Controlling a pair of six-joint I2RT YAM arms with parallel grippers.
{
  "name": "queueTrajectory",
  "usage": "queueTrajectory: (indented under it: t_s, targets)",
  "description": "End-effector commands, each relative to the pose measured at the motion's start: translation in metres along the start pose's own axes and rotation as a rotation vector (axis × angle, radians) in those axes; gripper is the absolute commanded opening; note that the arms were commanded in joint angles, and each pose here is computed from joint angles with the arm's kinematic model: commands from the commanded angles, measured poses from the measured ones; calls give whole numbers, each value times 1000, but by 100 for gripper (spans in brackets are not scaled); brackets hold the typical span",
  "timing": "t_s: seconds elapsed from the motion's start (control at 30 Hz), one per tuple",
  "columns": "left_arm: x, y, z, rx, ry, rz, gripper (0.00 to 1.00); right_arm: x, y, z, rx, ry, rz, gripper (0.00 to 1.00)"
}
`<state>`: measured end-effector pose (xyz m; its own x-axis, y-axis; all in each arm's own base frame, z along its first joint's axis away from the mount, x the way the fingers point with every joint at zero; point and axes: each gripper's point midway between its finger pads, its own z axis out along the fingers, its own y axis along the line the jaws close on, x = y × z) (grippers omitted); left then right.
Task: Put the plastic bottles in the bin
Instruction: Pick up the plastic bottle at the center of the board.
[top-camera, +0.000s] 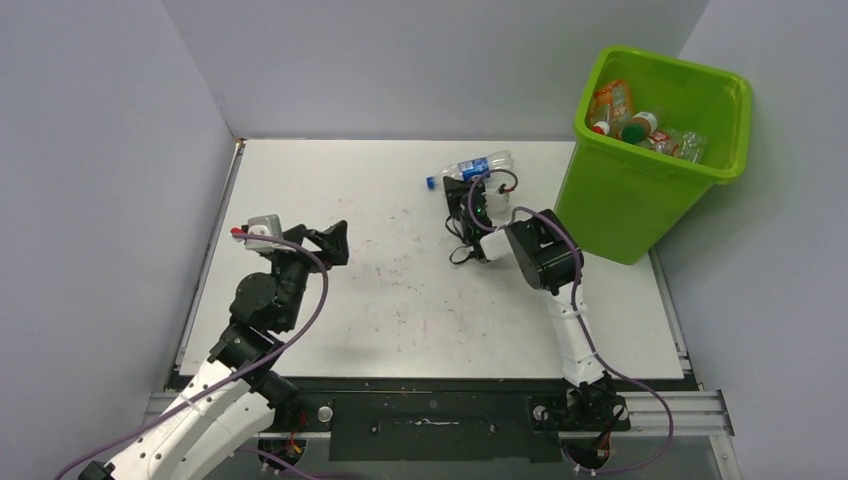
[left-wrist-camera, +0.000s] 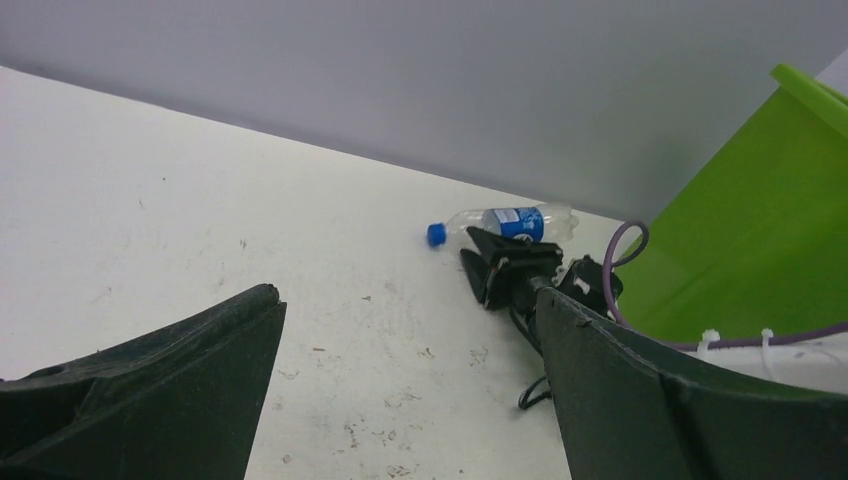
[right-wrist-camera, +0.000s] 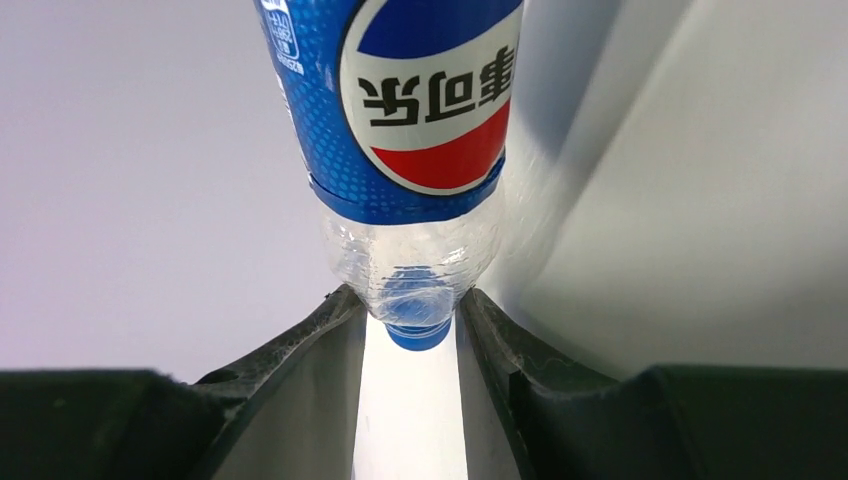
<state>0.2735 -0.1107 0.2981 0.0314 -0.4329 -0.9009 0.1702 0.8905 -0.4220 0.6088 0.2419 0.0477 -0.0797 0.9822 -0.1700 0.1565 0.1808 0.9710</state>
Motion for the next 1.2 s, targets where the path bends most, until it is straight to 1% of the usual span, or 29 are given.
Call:
queueTrajectory:
  t_s: [0.0, 0.07, 0.17, 0.23, 0.33, 0.47, 0.57, 0.63, 0.73, 0.83, 0.93, 1.17]
  targets:
    - [-24, -4, -6, 14, -72, -24, 96, 47, 44, -70, -149, 165, -85, 5]
    - [-30, -2, -9, 9, -91, -21, 96, 67, 44, -107, -178, 251, -150, 5]
    - [-34, -1, -13, 17, -103, 7, 96, 98, 47, -166, -294, 464, -324, 5]
    - [-35, -4, -15, 35, -100, 29, 96, 104, 43, -200, -336, 571, -453, 5]
    - [-34, -11, -15, 76, -79, 48, 96, 98, 43, -244, -399, 667, -626, 5]
    - [-25, -42, -14, 211, 24, 61, 96, 90, 51, -296, -469, 783, -855, 5]
    - [-5, -79, -15, 381, 168, 64, 96, 90, 63, -331, -524, 865, -1003, 5]
    - [-4, -105, -19, 503, 229, 48, 96, 90, 71, -353, -566, 914, -1067, 5]
    - [6, -128, -24, 618, 308, 11, 96, 84, 82, -381, -622, 950, -1117, 5]
    - [4, -142, -28, 697, 300, -29, 96, 78, 87, -399, -657, 967, -1149, 5]
    - [5, -148, -24, 710, 309, -56, 96, 75, 89, -411, -685, 976, -1179, 5]
    - [32, -159, -12, 724, 427, -121, 96, 69, 98, -426, -732, 962, -1213, 5]
